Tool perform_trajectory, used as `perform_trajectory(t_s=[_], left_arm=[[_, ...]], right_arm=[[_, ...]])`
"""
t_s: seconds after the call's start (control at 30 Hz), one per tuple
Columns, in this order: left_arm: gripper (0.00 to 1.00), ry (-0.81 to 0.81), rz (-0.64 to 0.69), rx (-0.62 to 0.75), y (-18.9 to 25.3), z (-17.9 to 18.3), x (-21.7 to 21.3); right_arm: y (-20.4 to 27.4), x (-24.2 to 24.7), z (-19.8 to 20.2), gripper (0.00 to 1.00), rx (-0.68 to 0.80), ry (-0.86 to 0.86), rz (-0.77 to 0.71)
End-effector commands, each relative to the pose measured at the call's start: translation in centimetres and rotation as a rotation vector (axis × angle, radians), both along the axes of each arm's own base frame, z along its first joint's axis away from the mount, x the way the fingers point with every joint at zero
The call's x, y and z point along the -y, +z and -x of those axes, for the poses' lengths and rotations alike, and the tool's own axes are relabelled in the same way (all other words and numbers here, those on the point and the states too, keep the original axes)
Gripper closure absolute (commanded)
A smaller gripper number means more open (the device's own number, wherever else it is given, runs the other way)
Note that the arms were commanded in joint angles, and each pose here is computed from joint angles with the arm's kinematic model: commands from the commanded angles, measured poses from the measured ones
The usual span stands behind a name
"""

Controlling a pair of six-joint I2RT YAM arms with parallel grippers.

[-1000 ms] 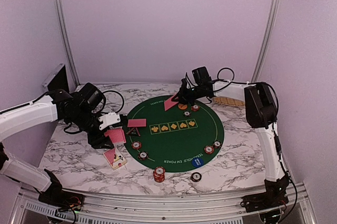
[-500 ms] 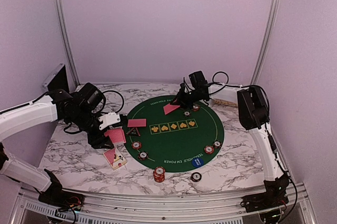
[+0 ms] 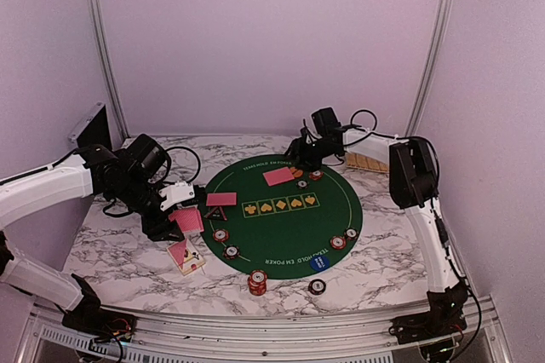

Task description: Distribute texas hold em gaming equipment

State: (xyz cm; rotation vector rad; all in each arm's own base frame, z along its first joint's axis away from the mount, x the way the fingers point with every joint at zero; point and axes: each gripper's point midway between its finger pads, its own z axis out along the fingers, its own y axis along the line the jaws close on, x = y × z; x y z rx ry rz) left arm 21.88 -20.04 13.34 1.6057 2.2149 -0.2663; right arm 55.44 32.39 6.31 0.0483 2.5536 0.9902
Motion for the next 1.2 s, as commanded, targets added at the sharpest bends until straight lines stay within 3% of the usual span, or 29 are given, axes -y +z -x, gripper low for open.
perform_trajectory(t_s=[0.0, 0.23, 0.47, 0.63, 0.87, 1.17], left_arm=[[1.0, -0.001, 0.033, 0.014, 1.2, 0.1, 0.3], [1.0, -0.002, 0.028, 0.011, 1.1, 0.1, 0.2], [1.0, -0.002, 0.029, 0.004, 1.0, 0.1, 0.3], [1.0, -0.001, 0.029, 0.008, 1.1, 0.0, 0.3], [1.0, 0.0, 0.03, 0.007, 1.1, 0.0, 0.3], [1.0, 0.0, 0.026, 0.008, 1.1, 0.1, 0.2]], right_arm=[[5.4, 2.5, -1.5, 0.36, 0.129, -0.053, 0.081], [6.0, 0.1, 1.8, 0.33, 0.146, 0.035, 0.082], [2.6, -6.2, 7.6, 0.31, 0.091, 0.191, 0.085], [0.7, -8.8, 9.6, 0.3, 0.064, 0.243, 0.073], [-1.4, -9.4, 9.2, 0.3, 0.04, 0.241, 0.084], [-3.4, -6.9, 5.8, 0.3, 0.045, 0.162, 0.111]])
